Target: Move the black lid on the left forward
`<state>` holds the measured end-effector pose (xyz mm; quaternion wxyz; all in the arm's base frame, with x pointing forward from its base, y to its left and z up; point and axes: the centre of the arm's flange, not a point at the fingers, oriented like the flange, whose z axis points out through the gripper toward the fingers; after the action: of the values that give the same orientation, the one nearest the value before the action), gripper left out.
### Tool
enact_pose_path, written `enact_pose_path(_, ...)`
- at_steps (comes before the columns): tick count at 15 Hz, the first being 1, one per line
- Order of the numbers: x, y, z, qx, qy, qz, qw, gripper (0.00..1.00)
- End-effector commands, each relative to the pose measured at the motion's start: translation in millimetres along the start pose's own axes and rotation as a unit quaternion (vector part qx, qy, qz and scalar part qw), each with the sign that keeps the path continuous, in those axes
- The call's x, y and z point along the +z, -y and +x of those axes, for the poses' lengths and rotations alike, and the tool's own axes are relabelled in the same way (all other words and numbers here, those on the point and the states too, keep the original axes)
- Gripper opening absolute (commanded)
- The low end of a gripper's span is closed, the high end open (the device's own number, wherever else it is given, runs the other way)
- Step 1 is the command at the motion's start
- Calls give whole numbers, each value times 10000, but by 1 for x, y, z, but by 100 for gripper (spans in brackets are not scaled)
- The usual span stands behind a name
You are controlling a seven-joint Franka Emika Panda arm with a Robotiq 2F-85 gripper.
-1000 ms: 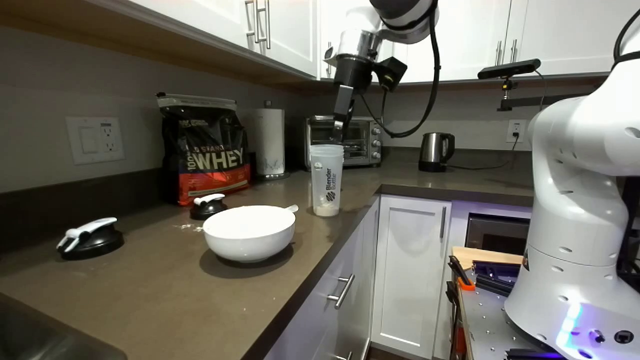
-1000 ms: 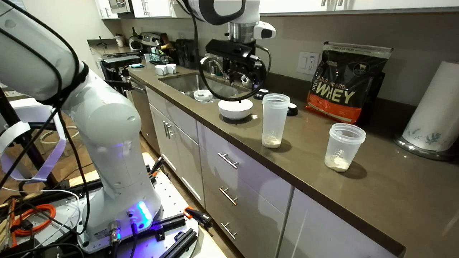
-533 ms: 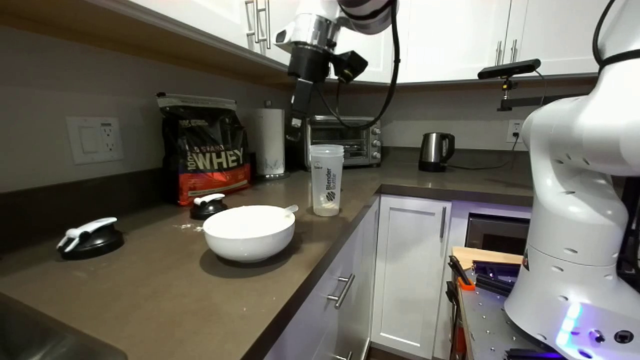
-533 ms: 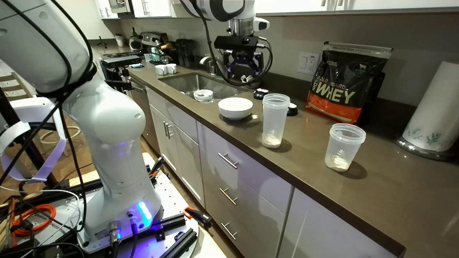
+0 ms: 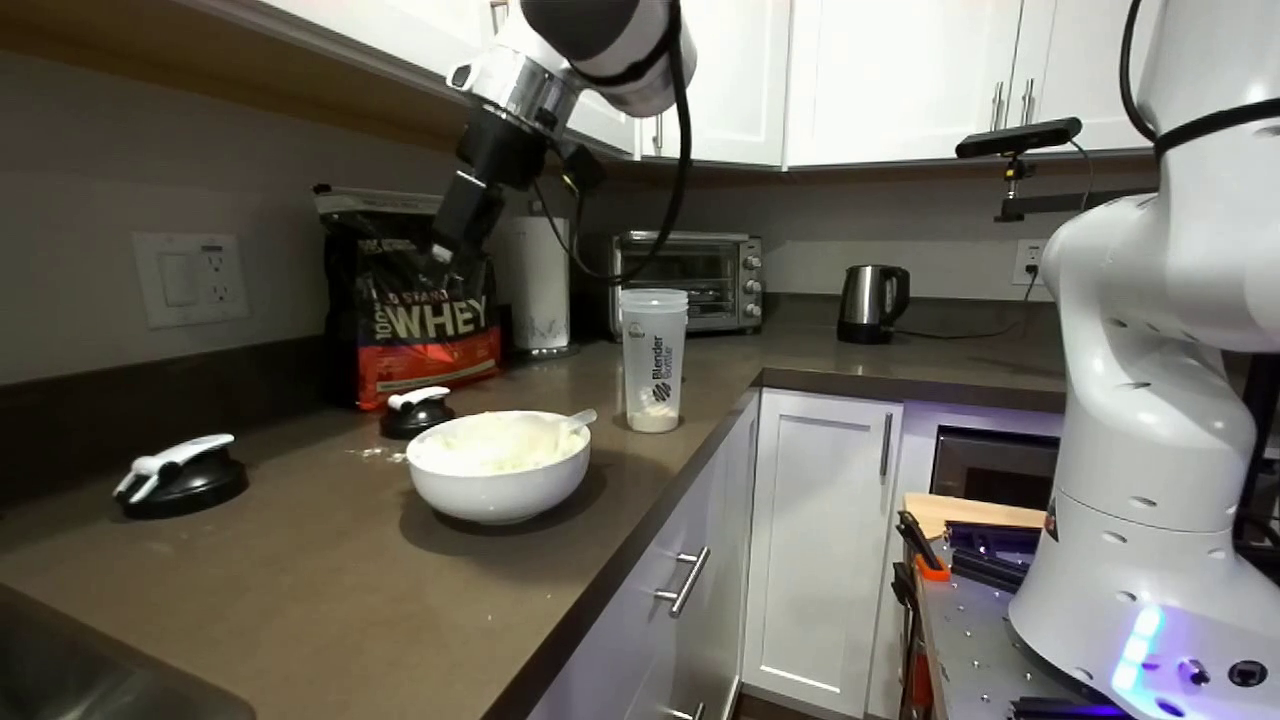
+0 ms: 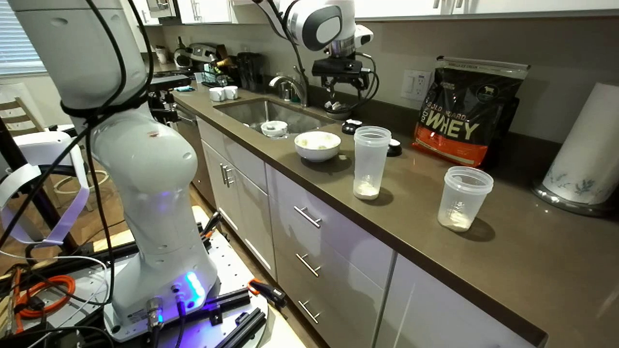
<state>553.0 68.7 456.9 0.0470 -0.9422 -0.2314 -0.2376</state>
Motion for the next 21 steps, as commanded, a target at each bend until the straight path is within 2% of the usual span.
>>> enact_pose_path(1, 23, -11, 7, 141, -576, 87, 9982, 100)
enact_pose_path(5, 48, -8, 8, 235, -979, 313, 9944, 100)
enact_pose_path(10, 89, 13, 27, -82, -1129, 777, 9905, 100)
enact_pose_path(15, 118, 20, 42, -526, -1075, 776, 9898, 100)
enact_pose_path(21, 140, 17, 67, -605, -1192, 684, 9887, 100)
